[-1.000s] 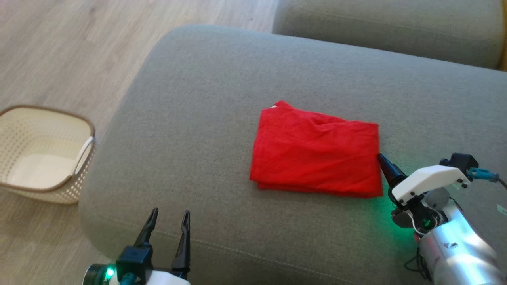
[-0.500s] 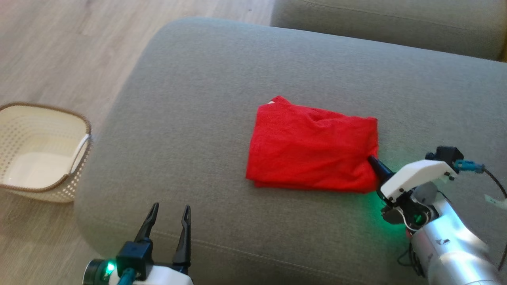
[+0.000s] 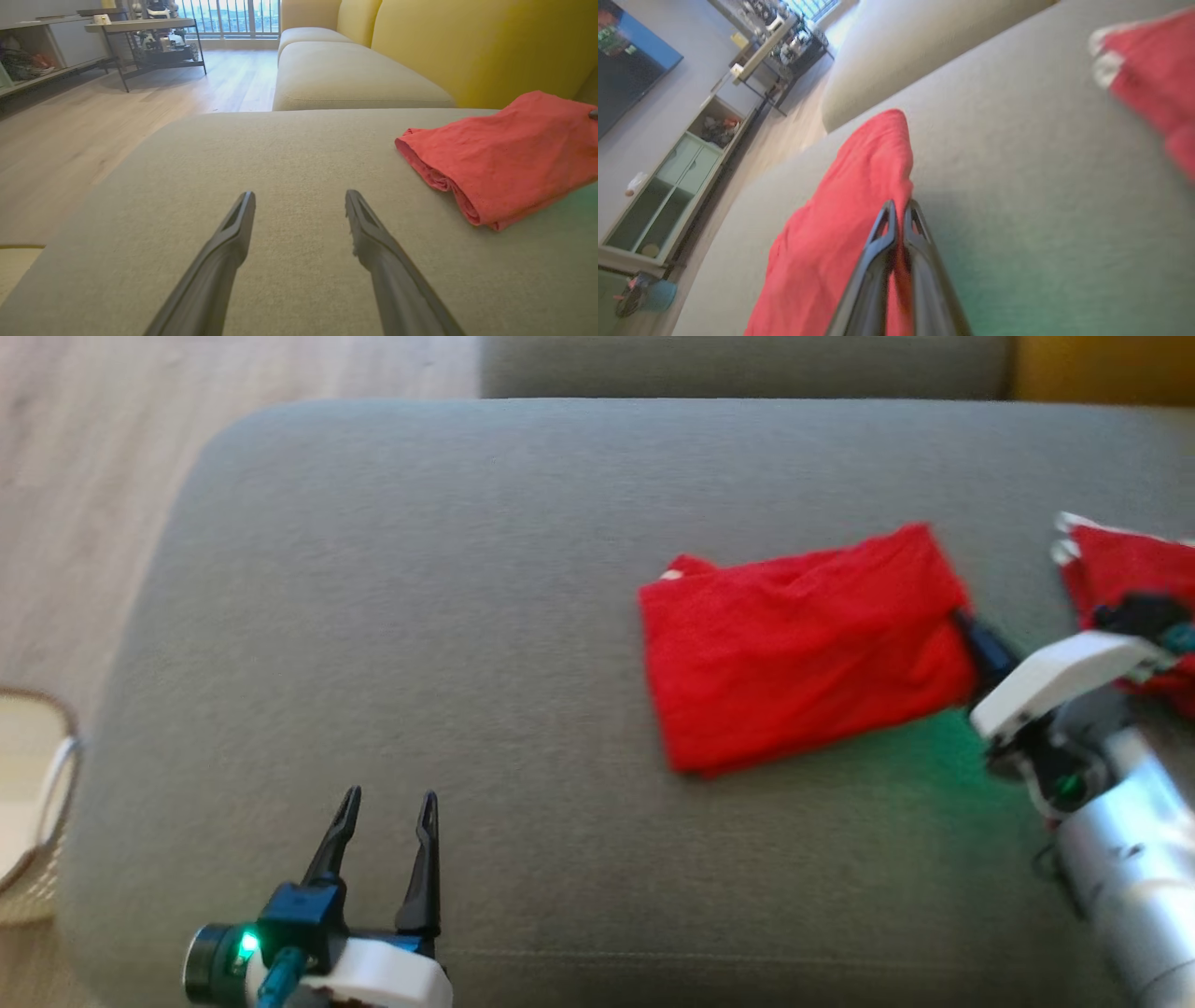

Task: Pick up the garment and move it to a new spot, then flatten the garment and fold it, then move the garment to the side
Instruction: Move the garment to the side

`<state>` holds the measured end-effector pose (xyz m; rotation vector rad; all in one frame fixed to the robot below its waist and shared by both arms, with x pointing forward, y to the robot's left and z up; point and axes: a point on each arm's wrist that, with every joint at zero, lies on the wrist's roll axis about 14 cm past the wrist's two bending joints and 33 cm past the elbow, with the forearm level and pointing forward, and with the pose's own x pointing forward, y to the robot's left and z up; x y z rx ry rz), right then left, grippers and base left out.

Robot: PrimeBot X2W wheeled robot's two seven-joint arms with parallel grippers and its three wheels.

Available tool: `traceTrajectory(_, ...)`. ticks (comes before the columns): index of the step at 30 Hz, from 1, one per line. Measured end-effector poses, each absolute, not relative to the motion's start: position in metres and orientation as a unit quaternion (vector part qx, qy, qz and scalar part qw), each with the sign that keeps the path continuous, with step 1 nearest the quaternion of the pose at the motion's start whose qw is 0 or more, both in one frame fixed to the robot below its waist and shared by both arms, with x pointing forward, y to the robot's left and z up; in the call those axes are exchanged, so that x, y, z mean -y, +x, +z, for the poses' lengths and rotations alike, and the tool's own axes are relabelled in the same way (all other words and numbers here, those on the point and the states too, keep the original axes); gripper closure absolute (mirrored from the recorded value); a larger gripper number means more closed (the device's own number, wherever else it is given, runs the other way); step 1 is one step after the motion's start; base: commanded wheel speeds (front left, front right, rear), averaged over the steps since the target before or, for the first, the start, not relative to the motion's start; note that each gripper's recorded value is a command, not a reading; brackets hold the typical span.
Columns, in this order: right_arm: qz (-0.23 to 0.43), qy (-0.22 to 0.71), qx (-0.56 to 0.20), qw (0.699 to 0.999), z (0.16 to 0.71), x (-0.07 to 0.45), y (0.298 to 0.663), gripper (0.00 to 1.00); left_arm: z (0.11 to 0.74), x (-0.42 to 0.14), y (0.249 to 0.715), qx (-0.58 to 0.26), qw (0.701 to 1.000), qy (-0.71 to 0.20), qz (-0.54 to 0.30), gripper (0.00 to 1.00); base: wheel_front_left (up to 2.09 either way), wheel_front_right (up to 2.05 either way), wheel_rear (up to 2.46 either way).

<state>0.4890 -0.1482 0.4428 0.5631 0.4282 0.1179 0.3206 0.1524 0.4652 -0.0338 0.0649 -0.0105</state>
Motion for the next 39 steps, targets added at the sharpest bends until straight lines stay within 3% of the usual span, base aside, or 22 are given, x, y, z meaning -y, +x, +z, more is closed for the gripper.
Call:
traceTrajectory(11,-0.048,0.205,-0.105,0.972,0.507,0.279,0.504,1.00,0.463,-0.116,0.347,-0.034,0.997,-0.022,-0.072,0.00,0.00,0.00,0.00)
traceTrajectory(25,-0.135,0.149,-0.071,0.977,0.540,0.365,0.522,1.00,0.451,-0.108,0.365,-0.049,0.994,-0.028,-0.092,0.00,0.00,0.00,0.00)
traceTrajectory(26,-0.141,0.145,-0.073,0.977,0.538,0.369,0.521,0.91,0.451,-0.108,0.365,-0.049,0.994,-0.028,-0.091,0.00,0.00,0.00,0.00)
traceTrajectory(28,-0.156,0.139,-0.088,0.974,0.528,0.376,0.515,0.00,0.451,-0.110,0.364,-0.049,0.994,-0.026,-0.089,0.00,0.00,0.00,0.00)
traceTrajectory(34,-0.177,0.077,-0.086,0.977,0.520,0.386,0.500,0.00,0.458,-0.113,0.362,-0.038,0.995,-0.022,-0.084,0.00,0.00,0.00,0.00)
traceTrajectory(39,-0.126,0.055,-0.080,0.987,0.519,0.340,0.508,0.00,0.470,-0.124,0.360,-0.020,0.998,-0.023,-0.062,0.00,0.00,0.00,0.00)
